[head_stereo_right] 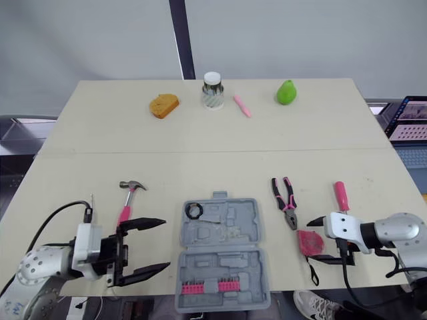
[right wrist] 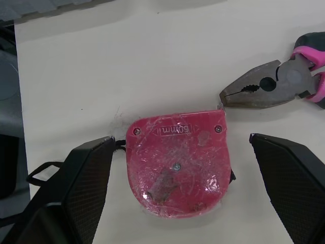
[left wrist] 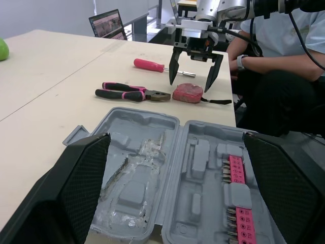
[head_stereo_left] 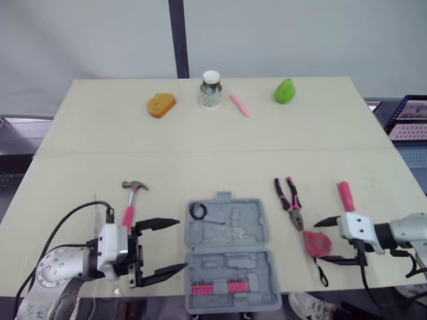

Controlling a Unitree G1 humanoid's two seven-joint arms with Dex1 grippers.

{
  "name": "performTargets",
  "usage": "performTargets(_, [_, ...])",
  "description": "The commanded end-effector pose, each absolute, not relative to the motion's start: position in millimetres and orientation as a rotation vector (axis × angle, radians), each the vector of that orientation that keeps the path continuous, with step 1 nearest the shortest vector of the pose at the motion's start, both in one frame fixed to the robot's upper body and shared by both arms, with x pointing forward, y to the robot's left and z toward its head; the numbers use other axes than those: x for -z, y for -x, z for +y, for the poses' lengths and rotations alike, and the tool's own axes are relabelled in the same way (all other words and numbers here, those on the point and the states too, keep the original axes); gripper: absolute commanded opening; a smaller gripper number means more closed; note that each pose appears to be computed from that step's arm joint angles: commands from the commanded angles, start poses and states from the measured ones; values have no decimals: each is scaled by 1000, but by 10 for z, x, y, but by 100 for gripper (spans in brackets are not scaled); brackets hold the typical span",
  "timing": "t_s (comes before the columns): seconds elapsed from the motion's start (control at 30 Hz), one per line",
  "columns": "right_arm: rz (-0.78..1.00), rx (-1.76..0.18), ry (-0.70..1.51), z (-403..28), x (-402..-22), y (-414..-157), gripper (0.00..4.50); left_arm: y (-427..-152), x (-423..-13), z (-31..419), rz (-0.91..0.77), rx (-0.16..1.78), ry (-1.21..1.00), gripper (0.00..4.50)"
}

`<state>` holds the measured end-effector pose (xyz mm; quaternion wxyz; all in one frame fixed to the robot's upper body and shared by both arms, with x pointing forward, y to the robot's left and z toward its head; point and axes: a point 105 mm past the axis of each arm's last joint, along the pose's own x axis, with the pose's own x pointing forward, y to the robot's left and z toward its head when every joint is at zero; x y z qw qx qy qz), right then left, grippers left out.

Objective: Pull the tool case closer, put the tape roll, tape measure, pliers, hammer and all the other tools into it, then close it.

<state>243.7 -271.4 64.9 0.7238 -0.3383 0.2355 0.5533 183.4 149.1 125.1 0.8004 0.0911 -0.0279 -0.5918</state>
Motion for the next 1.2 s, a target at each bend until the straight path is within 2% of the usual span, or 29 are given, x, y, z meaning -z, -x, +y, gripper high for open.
performTargets(0.03, [524,-1210,756,-2725,-656,-2442,448,-1783,-1344,1464,-110,1285,-211,450])
performTargets(0.93, [563,-1199,758,-2757,-493,-2476,448,-1789,-1366,1434,-100,1292,-200,450])
performTargets(1.0, [560,-1201,757,-2752,-494,-2480,395,-1790,-1365,1436,-101,1292,-199,450])
performTargets(1.07, [556,-1200,758,-2751,-495,-2486,313,-1792,-1361,1437,-102,1292,-198,450])
performTargets(1.1, [555,-1200,759,-2750,-496,-2488,298,-1793,-1360,1438,-102,1292,-197,450])
performTargets(1.2, [550,-1196,760,-2753,-503,-2499,298,-1801,-1358,1438,-102,1290,-194,450])
